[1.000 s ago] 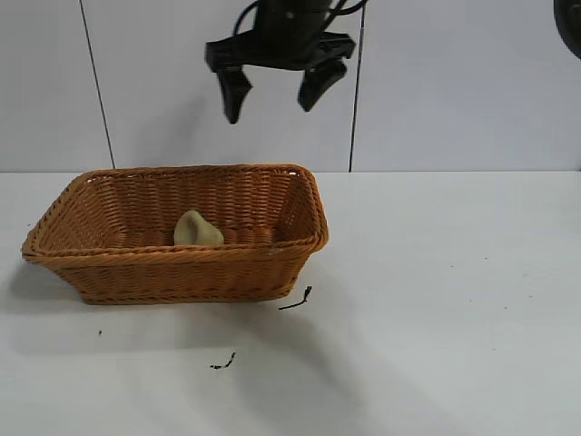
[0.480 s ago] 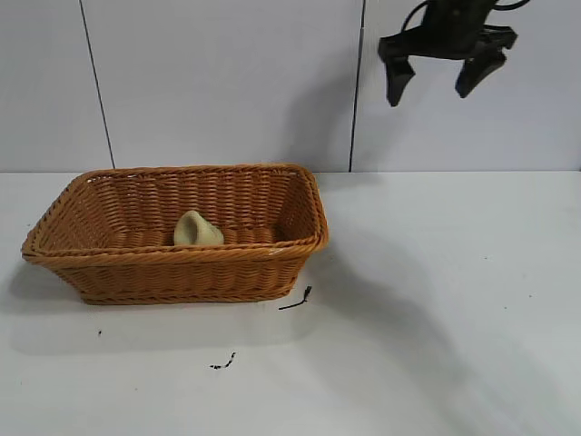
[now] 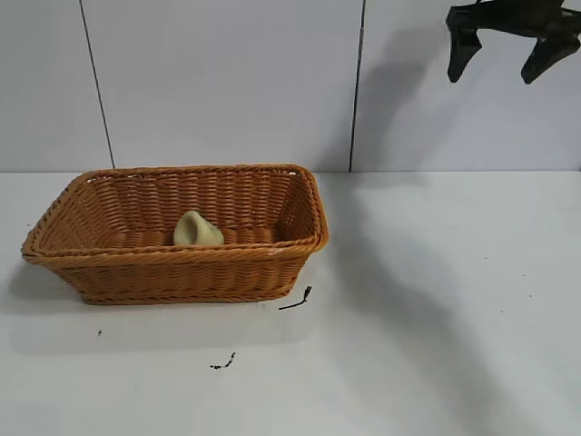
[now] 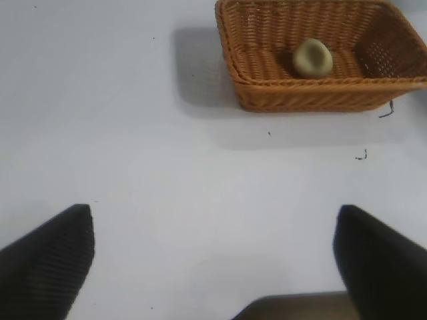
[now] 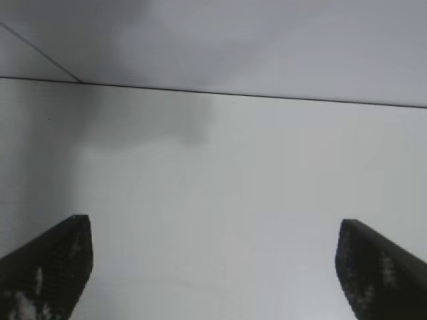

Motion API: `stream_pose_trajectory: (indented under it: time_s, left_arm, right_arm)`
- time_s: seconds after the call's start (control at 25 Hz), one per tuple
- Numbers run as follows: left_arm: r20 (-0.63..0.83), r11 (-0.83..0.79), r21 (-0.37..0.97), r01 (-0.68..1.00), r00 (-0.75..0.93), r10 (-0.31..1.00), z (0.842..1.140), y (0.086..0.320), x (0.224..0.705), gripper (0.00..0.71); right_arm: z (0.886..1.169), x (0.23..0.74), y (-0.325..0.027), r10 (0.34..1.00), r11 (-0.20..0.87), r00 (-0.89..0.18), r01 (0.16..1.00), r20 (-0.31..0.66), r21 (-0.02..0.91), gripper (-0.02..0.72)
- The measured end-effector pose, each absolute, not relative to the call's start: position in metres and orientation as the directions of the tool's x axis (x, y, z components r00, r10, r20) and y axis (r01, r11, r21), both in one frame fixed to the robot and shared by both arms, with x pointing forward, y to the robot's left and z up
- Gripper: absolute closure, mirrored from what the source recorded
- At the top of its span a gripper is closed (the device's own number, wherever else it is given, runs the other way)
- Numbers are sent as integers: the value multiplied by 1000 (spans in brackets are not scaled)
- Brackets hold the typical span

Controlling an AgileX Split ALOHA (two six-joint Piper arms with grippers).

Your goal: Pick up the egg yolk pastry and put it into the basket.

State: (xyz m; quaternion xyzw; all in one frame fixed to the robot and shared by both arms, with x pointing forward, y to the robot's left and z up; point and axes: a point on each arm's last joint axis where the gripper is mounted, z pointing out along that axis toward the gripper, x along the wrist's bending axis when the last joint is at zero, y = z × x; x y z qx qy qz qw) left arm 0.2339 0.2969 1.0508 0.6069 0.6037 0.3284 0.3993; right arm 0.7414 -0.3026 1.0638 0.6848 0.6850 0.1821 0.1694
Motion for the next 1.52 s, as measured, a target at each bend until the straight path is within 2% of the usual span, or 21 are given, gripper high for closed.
stream_pose_trajectory:
  time_s: [0.24,0.48,0.68,0.8,1.28,1.52]
  left_arm:
    - [-83,48,881,470,56,995,1051,297,234,15]
    - [-83,48,881,470,56,995,1051,297,234,15]
    - [-83,48,881,470,56,995,1051,297,234,15]
    - [-83,48,881,470,56,995,1051,297,234,15]
    - [-83,48,881,470,56,995,1051,297,234,15]
    - [-83,48,881,470,56,995,1051,297,234,15]
  right_arm:
    - [1082,675,-302,1000,-4,-3,927,18,374,15]
    - [1109,581,-301,1000,19,-22,941,6,337,15]
    - [1100,505,-302,999,46,-43,956,-17,289,15]
    - [1092,463,-301,999,49,-46,950,-19,309,15]
    - [1038,323,-300,999,54,-41,829,-36,556,15]
    - [1051,278,-299,1000,26,-10,649,-25,760,15]
